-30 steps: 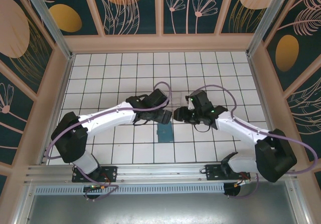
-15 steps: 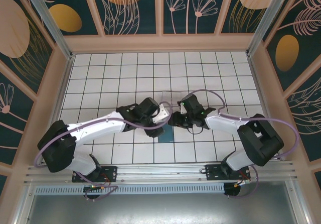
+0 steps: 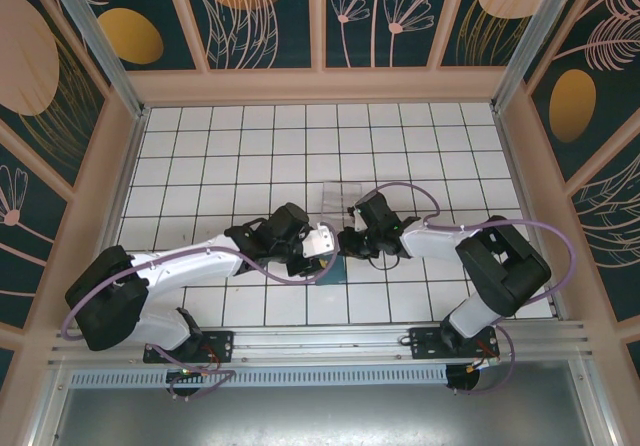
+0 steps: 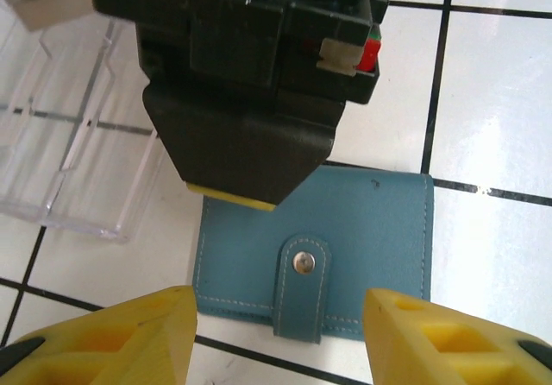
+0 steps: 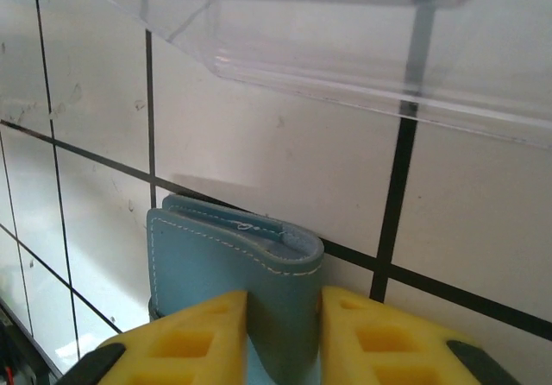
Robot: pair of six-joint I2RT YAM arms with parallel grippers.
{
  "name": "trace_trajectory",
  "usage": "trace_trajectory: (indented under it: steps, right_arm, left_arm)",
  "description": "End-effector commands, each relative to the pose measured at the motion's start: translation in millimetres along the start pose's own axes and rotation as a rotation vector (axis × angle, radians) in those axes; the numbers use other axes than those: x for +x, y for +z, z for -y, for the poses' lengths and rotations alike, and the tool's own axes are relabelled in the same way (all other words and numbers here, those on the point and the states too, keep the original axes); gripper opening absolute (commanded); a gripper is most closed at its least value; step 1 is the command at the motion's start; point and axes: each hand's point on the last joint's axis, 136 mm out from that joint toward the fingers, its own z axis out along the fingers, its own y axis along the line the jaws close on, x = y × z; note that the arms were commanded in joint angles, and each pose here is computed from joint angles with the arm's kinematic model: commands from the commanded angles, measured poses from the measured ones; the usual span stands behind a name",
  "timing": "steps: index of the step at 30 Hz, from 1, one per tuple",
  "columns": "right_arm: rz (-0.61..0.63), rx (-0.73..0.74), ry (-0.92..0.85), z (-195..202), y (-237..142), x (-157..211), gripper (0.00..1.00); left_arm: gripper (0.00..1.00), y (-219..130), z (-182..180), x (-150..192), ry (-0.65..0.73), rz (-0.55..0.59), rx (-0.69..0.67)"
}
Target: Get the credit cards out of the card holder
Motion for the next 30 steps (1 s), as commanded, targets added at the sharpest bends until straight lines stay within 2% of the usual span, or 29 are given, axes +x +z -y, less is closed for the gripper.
trace_trajectory:
  steps: [1, 6, 11, 16, 23, 30]
  right_arm:
    - [-0.036, 0.010, -0.026, 4.7, 2.9, 13.7, 0.21]
    - [-0.047, 0.013, -0.038, 4.2, 1.6, 16.7, 0.15]
    - [-0.047, 0.013, -0.043, 2.5, 1.2, 16.2, 0.12]
    - [-0.050, 0.013, -0.054, 0.3, 1.8, 15.1, 0.10]
    - [-0.050, 0.022, -0.058, 0.9, 2.4, 14.0, 0.10]
    - [-0.048, 0.024, -0.060, 0.6, 1.1, 13.8, 0.09]
  left_arm:
    - [0.54, 0.1, 3.6, -12.7, 0.083, 0.069, 0.028]
    - [0.52, 13.6, 17.0, 3.7, 0.075, 0.016, 0.107]
    - [0.52, 26.1, 14.3, 14.5, 0.043, -0.020, 0.097]
    - [0.50, 37.8, -0.5, 14.0, 0.043, -0.041, 0.032]
    - [0.53, 50.9, 7.9, 23.9, 0.034, -0.096, 0.097]
    - [0.36, 56.5, 14.4, 36.1, 0.010, -0.147, 0.136]
